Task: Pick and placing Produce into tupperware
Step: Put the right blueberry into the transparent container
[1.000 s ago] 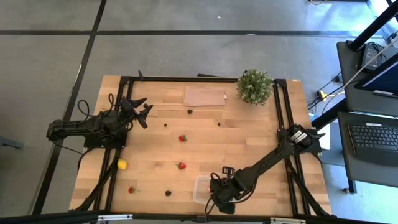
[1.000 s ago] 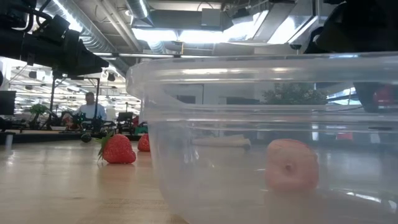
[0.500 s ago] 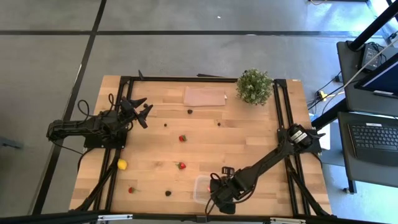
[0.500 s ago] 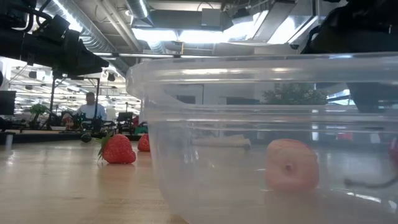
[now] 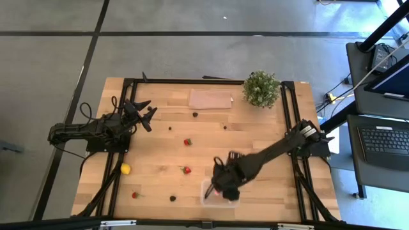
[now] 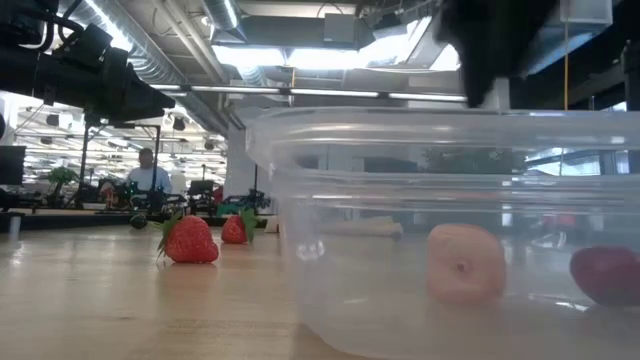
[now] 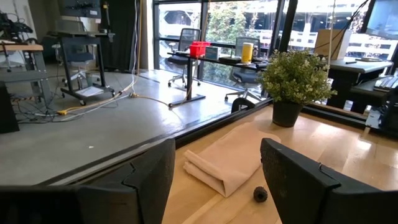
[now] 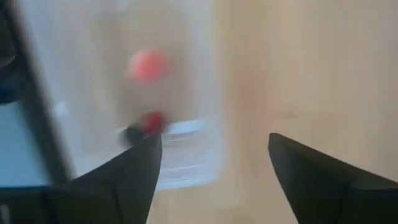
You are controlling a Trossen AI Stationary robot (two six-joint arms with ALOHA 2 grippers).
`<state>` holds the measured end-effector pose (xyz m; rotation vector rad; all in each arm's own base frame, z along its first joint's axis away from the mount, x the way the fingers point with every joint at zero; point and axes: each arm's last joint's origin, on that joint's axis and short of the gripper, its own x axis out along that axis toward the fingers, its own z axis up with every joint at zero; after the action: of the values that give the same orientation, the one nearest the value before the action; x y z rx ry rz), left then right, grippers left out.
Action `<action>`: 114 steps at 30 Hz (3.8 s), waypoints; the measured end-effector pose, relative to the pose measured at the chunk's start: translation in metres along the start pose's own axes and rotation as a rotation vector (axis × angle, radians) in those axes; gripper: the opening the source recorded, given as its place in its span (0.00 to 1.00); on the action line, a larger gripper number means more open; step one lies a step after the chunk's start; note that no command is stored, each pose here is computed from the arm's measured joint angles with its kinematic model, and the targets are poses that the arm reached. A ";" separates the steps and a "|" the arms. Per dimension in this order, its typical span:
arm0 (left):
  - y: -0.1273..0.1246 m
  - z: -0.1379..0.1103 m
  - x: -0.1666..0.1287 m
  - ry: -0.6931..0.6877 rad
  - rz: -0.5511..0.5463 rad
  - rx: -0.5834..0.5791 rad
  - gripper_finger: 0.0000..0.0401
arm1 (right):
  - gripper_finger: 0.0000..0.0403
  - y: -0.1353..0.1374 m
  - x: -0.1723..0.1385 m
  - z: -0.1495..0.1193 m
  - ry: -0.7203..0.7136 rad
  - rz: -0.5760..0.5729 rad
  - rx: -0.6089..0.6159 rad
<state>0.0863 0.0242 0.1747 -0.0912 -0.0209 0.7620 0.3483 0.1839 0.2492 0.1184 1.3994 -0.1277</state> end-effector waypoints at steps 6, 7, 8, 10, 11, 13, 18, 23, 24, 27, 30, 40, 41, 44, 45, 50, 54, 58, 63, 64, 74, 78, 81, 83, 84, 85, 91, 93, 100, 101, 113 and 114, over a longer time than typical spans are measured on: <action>0.000 0.000 0.000 0.000 0.000 0.000 0.57 | 0.75 -0.035 -0.060 0.026 -0.231 -0.224 -0.005; 0.000 0.000 0.000 -0.001 0.000 0.000 0.57 | 0.75 -0.041 -0.067 0.030 -0.259 -0.249 -0.011; 0.000 0.000 0.000 0.000 0.000 0.000 0.57 | 0.75 -0.046 -0.073 0.033 -0.282 -0.268 -0.018; 0.000 0.000 0.000 -0.001 0.000 0.000 0.57 | 0.75 -0.058 -0.081 0.040 -0.296 -0.298 -0.039; 0.000 0.000 0.000 0.000 0.000 0.000 0.57 | 0.75 -0.064 -0.085 0.043 -0.297 -0.304 -0.048; 0.000 0.000 0.000 -0.001 0.000 0.000 0.57 | 0.75 -0.078 -0.088 0.049 -0.286 -0.324 -0.070; 0.000 0.000 0.000 0.000 0.000 0.000 0.57 | 0.75 -0.112 -0.087 0.062 -0.233 -0.374 -0.165; 0.000 0.000 0.000 -0.001 0.000 0.000 0.57 | 0.75 -0.158 -0.084 0.079 -0.206 -0.292 -0.140; 0.000 0.000 0.000 0.000 0.000 0.000 0.57 | 0.75 -0.168 -0.084 0.082 -0.208 -0.267 -0.126; 0.000 0.000 0.000 -0.001 0.000 -0.001 0.57 | 0.75 -0.197 -0.083 0.089 -0.224 -0.221 -0.075; 0.000 0.000 0.000 0.000 0.000 0.000 0.57 | 0.75 -0.223 -0.073 0.092 -0.213 -0.226 -0.011; 0.000 0.000 0.000 -0.001 0.000 0.000 0.57 | 0.75 -0.260 -0.002 0.063 -0.029 -0.148 0.041; 0.000 0.000 0.000 0.000 0.000 0.000 0.57 | 0.75 -0.259 0.005 0.057 -0.028 -0.132 0.041; 0.000 0.000 0.000 -0.001 0.000 0.000 0.57 | 0.75 -0.258 0.022 0.040 -0.052 -0.100 0.022; 0.000 0.000 0.000 -0.001 0.000 -0.001 0.57 | 0.75 -0.258 0.027 0.035 -0.067 -0.101 0.016; 0.000 0.000 0.000 -0.001 0.000 0.000 0.57 | 0.75 -0.257 0.051 0.012 -0.167 -0.106 -0.009; 0.000 0.000 0.000 -0.001 0.000 -0.001 0.57 | 0.75 -0.257 0.073 -0.002 -0.229 -0.109 -0.007; 0.000 0.000 0.000 0.000 0.000 0.000 0.57 | 0.75 -0.256 0.092 -0.015 -0.236 -0.109 -0.004; 0.000 0.000 0.000 -0.001 0.000 -0.001 0.57 | 0.75 -0.255 0.104 -0.024 -0.242 -0.107 -0.004; 0.000 0.000 0.000 -0.001 0.000 0.000 0.57 | 0.75 -0.254 0.105 -0.025 -0.248 -0.106 -0.005; 0.000 0.000 0.000 0.000 0.000 -0.001 0.57 | 0.75 -0.246 0.104 -0.019 -0.321 -0.093 0.001; 0.000 0.000 0.000 0.000 0.000 0.000 0.57 | 0.75 -0.244 0.104 -0.018 -0.325 -0.088 0.012; 0.000 0.000 0.000 0.000 0.000 0.000 0.57 | 0.75 -0.244 0.104 -0.018 -0.325 -0.088 0.014; 0.000 0.000 0.000 0.000 0.000 -0.001 0.57 | 0.75 -0.244 0.104 -0.018 -0.326 -0.088 0.014; 0.000 0.000 0.000 -0.001 0.000 -0.001 0.57 | 0.75 -0.244 0.104 -0.018 -0.327 -0.088 0.014; 0.000 0.000 0.000 0.000 0.000 -0.001 0.57 | 0.75 -0.244 0.104 -0.018 -0.328 -0.088 0.014; 0.000 0.000 0.000 -0.001 0.000 0.000 0.57 | 0.75 -0.244 0.104 -0.018 -0.332 -0.087 0.022; 0.000 0.000 0.000 -0.001 0.000 0.000 0.57 | 0.75 -0.244 0.104 -0.018 -0.333 -0.086 0.050; 0.000 0.000 0.000 -0.001 0.000 0.000 0.57 | 0.75 -0.244 0.104 -0.018 -0.334 -0.086 0.070; 0.000 0.000 0.000 0.000 0.000 0.000 0.57 | 0.75 -0.244 0.104 -0.018 -0.334 -0.086 0.070; 0.000 0.000 0.000 0.000 0.000 0.000 0.57 | 0.75 -0.244 0.104 -0.018 -0.334 -0.088 0.064; 0.000 0.000 0.000 -0.001 0.000 -0.001 0.57 | 0.75 -0.244 0.104 -0.018 -0.334 -0.088 0.065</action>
<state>0.0863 0.0242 0.1747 -0.0918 -0.0218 0.7620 0.3095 -0.0561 0.1423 0.0845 1.0674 -0.2545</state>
